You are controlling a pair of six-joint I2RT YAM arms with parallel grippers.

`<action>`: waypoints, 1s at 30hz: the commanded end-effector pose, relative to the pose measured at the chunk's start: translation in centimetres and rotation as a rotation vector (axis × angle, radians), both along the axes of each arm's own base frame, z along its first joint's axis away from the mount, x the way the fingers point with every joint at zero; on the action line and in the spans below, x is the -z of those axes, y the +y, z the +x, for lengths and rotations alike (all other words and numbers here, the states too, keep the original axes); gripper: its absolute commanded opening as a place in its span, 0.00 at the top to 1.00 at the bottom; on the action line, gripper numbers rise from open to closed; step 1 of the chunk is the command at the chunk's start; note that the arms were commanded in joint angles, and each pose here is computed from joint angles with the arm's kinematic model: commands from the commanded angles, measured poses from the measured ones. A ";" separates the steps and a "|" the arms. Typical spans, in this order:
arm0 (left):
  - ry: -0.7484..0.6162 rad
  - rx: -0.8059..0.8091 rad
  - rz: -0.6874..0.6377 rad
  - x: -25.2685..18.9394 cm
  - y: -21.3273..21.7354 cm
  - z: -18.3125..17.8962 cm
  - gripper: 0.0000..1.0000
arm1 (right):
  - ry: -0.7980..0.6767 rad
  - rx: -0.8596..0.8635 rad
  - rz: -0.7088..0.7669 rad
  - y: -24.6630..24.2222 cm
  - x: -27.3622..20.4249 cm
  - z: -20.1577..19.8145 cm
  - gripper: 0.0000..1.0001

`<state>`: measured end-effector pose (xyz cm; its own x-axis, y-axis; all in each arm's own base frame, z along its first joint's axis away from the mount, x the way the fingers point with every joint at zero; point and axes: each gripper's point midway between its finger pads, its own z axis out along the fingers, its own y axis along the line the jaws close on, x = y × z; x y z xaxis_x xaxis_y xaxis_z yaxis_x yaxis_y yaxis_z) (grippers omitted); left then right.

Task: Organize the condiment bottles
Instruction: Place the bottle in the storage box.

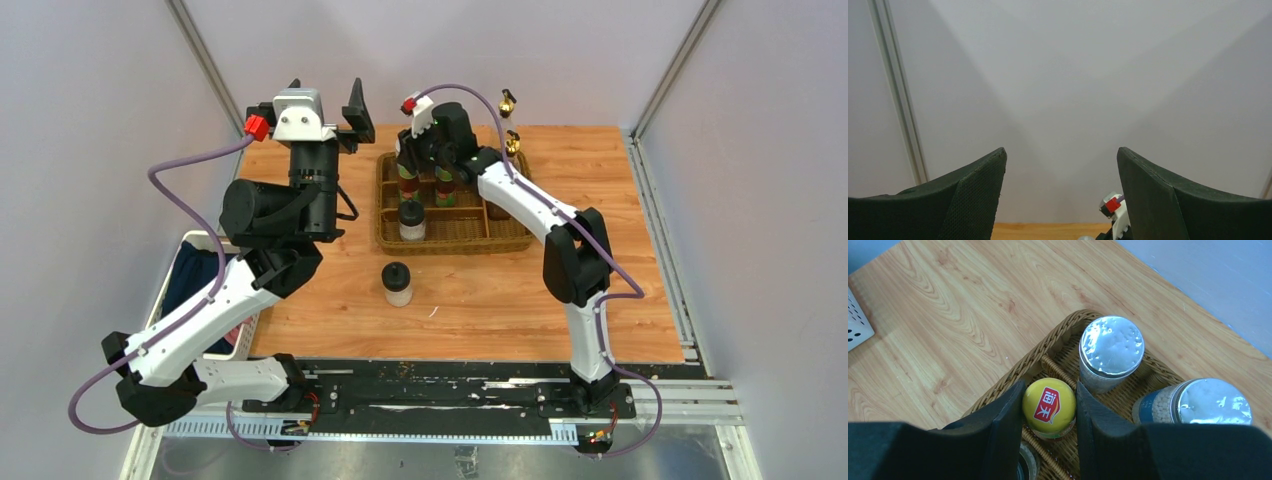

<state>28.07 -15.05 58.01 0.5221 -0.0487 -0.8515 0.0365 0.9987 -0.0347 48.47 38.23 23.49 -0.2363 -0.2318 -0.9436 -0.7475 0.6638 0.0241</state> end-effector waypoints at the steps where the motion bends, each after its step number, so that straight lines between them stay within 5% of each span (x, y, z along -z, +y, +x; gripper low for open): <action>1: -0.017 0.006 -0.029 -0.2 0.4 0.0 0.15 | -0.111 -0.006 0.085 0.4 -3.6 1.1 1.00; 23: -0.005 0.012 -0.043 0.8 0.5 0.4 0.15 | -0.105 -0.003 0.072 -0.1 -1.7 -0.3 1.00; 30: 0.002 0.017 -0.060 0.9 0.6 0.4 0.07 | -0.112 0.005 0.060 -0.3 -1.7 -1.0 0.62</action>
